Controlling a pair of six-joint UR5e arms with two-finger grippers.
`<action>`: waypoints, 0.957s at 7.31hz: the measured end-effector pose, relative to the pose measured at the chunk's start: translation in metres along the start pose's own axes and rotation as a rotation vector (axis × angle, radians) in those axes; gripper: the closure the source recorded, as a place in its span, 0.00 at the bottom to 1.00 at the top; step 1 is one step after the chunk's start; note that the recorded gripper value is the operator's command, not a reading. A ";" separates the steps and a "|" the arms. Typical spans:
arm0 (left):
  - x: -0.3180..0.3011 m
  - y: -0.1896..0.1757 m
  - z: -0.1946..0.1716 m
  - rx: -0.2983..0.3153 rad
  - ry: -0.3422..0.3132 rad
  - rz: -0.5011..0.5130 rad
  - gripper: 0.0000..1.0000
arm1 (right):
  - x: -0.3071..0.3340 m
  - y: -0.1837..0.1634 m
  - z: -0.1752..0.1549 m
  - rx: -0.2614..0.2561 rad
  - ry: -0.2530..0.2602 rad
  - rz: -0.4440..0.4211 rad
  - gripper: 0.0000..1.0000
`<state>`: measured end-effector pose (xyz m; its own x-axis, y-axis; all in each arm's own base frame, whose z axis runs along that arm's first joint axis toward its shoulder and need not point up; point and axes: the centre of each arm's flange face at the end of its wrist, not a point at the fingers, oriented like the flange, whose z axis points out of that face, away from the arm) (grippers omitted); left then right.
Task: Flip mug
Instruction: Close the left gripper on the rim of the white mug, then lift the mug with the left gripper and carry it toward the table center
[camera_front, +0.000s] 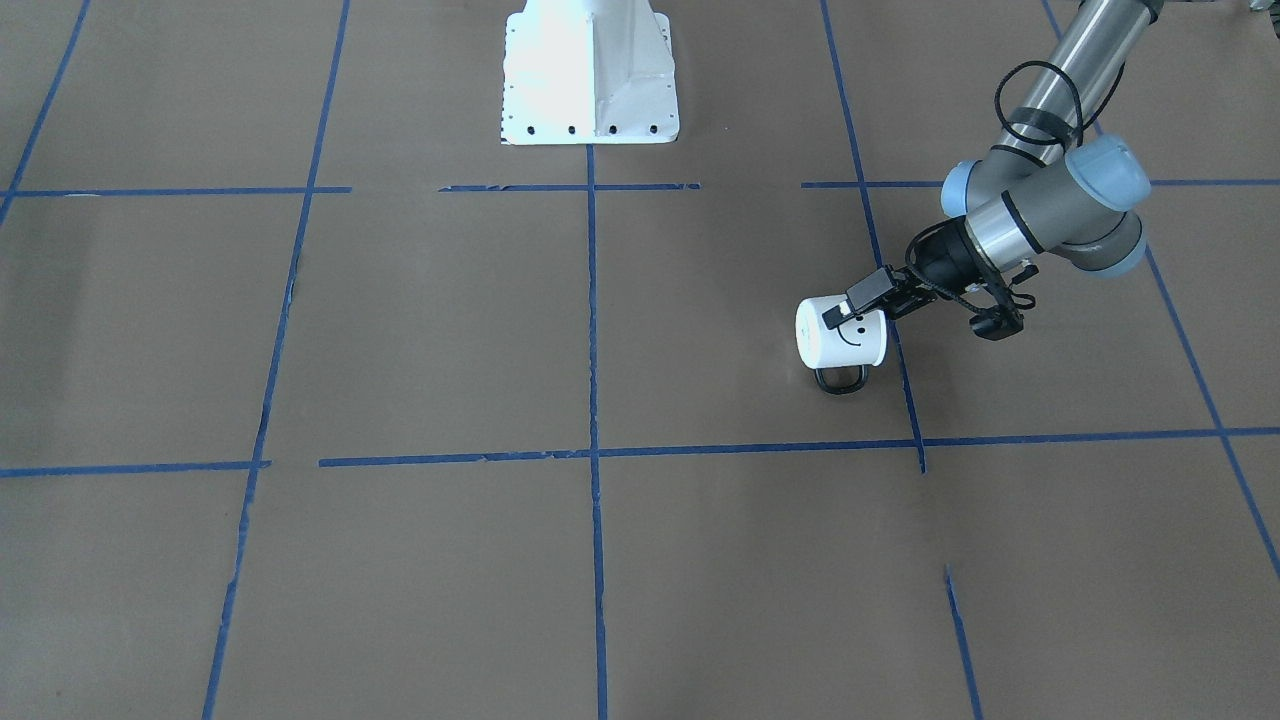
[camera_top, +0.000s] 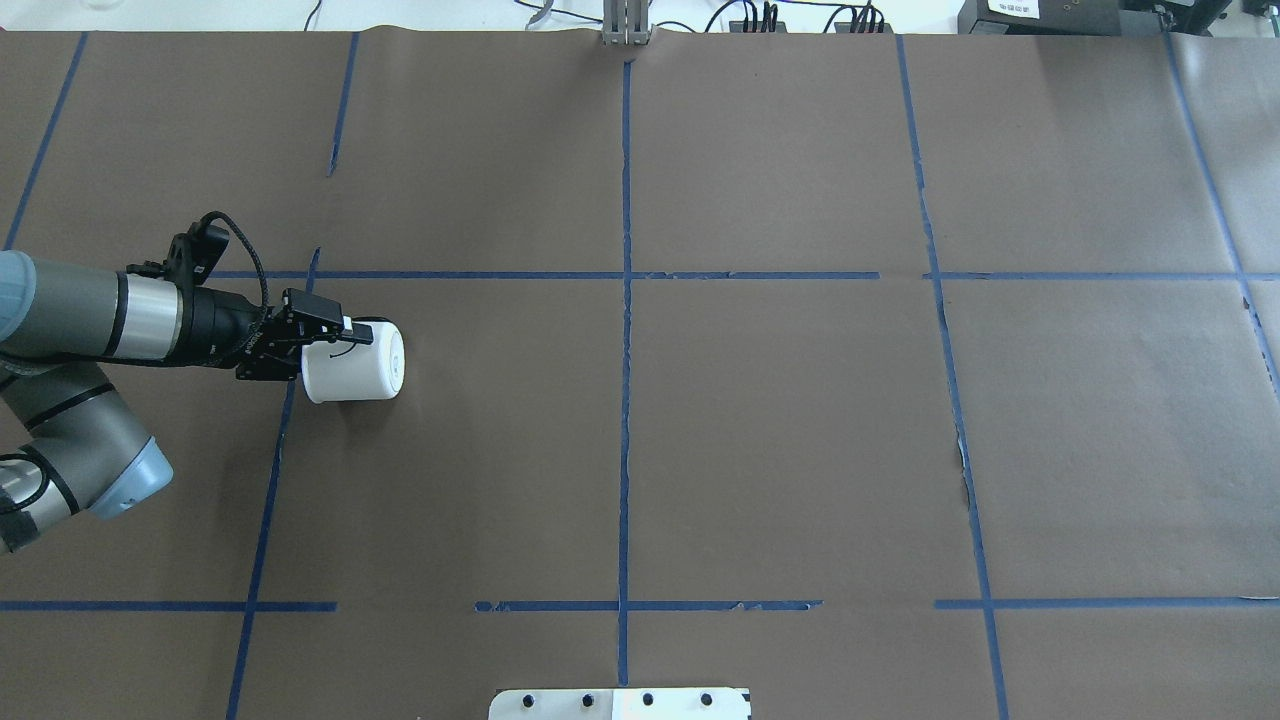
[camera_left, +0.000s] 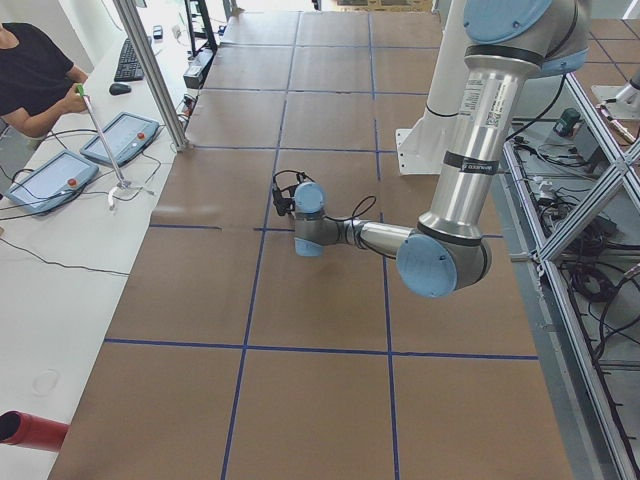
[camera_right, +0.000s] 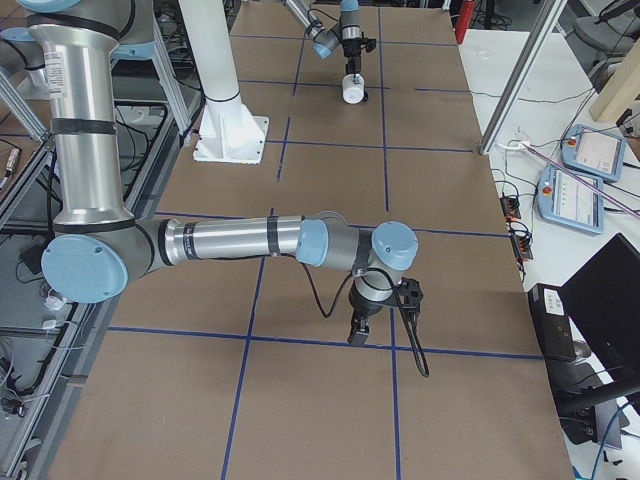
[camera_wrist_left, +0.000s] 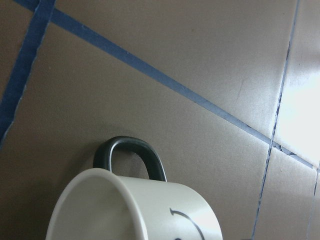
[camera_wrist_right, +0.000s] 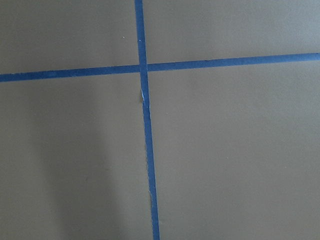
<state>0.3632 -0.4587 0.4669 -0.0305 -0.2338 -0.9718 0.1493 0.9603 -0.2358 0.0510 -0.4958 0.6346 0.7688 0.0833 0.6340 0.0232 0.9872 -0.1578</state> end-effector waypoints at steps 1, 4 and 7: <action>0.002 0.001 0.000 -0.002 0.002 0.000 0.59 | 0.000 0.000 0.000 -0.001 0.000 0.000 0.00; 0.020 0.008 -0.002 -0.017 0.031 0.002 0.60 | 0.000 0.000 0.000 0.000 0.000 0.000 0.00; 0.033 0.012 -0.003 -0.025 0.049 -0.003 1.00 | 0.000 0.000 0.000 0.000 0.000 0.000 0.00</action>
<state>0.3606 -0.4545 0.4317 -0.0791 -0.2292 -0.9702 0.1243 0.9633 -0.2377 0.0510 -0.4959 0.6343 0.7688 0.0830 0.6341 0.0232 0.9873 -0.1573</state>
